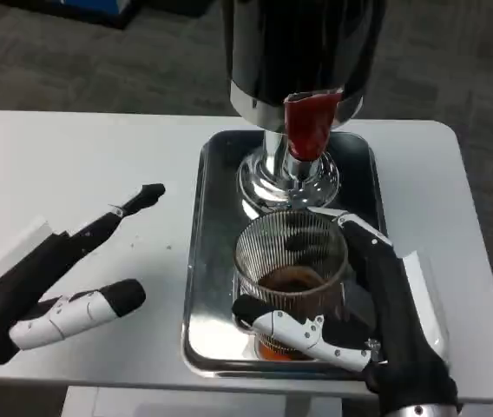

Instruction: Grasp the cup under the faucet to collect the drink, then remove the cup.

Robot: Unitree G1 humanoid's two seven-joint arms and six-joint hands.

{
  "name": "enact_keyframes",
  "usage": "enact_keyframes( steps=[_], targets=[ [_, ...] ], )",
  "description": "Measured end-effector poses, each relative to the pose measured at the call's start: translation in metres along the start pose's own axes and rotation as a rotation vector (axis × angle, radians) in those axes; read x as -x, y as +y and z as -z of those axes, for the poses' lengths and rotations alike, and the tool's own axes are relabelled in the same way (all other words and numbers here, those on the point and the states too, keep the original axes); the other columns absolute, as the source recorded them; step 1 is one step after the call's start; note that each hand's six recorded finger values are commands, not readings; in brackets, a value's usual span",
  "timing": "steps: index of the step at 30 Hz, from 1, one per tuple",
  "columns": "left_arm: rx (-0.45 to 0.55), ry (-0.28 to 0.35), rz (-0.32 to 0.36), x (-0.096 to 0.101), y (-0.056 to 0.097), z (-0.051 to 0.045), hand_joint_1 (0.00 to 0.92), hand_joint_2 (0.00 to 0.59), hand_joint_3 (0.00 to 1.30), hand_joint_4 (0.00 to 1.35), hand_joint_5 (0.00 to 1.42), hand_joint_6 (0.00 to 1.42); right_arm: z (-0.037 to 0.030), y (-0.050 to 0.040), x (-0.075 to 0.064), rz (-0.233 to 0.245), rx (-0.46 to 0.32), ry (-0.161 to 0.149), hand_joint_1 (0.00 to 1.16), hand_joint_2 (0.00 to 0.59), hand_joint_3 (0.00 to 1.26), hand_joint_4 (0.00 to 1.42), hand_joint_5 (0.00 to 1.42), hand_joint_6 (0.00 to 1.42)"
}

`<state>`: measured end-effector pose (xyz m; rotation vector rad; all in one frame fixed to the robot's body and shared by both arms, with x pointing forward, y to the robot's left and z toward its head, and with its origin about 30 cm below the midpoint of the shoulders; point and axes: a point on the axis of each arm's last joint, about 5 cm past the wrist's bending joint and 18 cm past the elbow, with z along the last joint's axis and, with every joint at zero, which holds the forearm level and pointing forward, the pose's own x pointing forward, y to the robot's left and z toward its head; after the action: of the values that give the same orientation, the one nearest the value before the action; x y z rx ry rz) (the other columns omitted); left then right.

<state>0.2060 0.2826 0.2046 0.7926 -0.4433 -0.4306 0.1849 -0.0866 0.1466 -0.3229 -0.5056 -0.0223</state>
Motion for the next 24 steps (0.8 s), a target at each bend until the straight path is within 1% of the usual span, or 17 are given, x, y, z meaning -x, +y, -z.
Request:
enact_keyframes(
  steps=[2,5,10,11,12,13,14,15,19,22,24],
  targets=[
    [-0.01,-0.022,0.008,0.001,0.002,-0.0023,0.0,0.006,0.06,0.0,0.01,0.0,-0.0026,-0.0022,0.002,0.004,-0.002,-0.001,0.87,0.151,0.66,0.67,0.88,0.89],
    [-0.017,-0.031,0.014,0.001,0.003,-0.0037,0.0,0.003,0.05,0.0,0.01,0.0,-0.0054,-0.0046,0.004,0.007,-0.004,-0.002,0.87,0.151,0.66,0.68,0.88,0.89],
    [-0.055,-0.056,0.044,0.005,0.008,-0.0085,0.0,0.0,0.05,0.0,0.0,0.0,-0.0122,-0.0109,0.01,0.01,-0.007,-0.001,0.86,0.151,0.67,0.68,0.88,0.89],
    [-0.064,-0.067,0.054,0.006,0.01,-0.0101,0.0,0.0,0.05,0.0,0.0,0.0,-0.0157,-0.0135,0.011,0.009,-0.008,-0.006,0.86,0.15,0.67,0.68,0.88,0.89],
    [-0.07,-0.071,0.056,0.006,0.011,-0.0107,0.0,0.0,0.05,0.0,0.0,0.0,-0.017,-0.0143,0.011,0.011,-0.008,-0.01,0.86,0.15,0.67,0.68,0.88,0.89],
    [-0.084,-0.076,0.062,0.007,0.013,-0.0122,0.0,0.0,0.04,0.0,0.0,0.0,-0.0199,-0.0163,0.012,0.011,-0.01,-0.018,0.86,0.15,0.67,0.68,0.88,0.89],
    [-0.09,-0.077,0.065,0.008,0.014,-0.013,0.0,0.0,0.04,0.0,0.0,0.0,-0.0209,-0.017,0.012,0.013,-0.01,-0.021,0.86,0.149,0.67,0.68,0.88,0.89],
    [-0.106,-0.081,0.071,0.009,0.015,-0.015,0.0,0.0,0.04,0.0,0.0,0.0,-0.0244,-0.0199,0.014,0.011,-0.011,-0.025,0.86,0.149,0.67,0.68,0.88,0.89],
    [-0.133,-0.095,0.084,0.01,0.016,-0.0199,0.0,0.0,0.04,0.0,0.0,0.0,-0.0304,-0.0243,0.018,0.003,-0.014,-0.03,0.86,0.149,0.67,0.68,0.88,0.89],
    [-0.169,-0.11,0.096,0.012,0.016,-0.0259,0.0,0.0,0.04,0.0,0.0,0.0,-0.0357,-0.0265,0.022,-0.01,-0.021,-0.024,0.86,0.148,0.67,0.69,0.88,0.89],
    [-0.178,-0.117,0.093,0.012,0.017,-0.0281,0.0,0.002,0.03,0.0,0.0,0.0,-0.0379,-0.0263,0.024,-0.021,-0.028,-0.024,0.85,0.151,0.67,0.69,0.88,0.89]
  ],
)
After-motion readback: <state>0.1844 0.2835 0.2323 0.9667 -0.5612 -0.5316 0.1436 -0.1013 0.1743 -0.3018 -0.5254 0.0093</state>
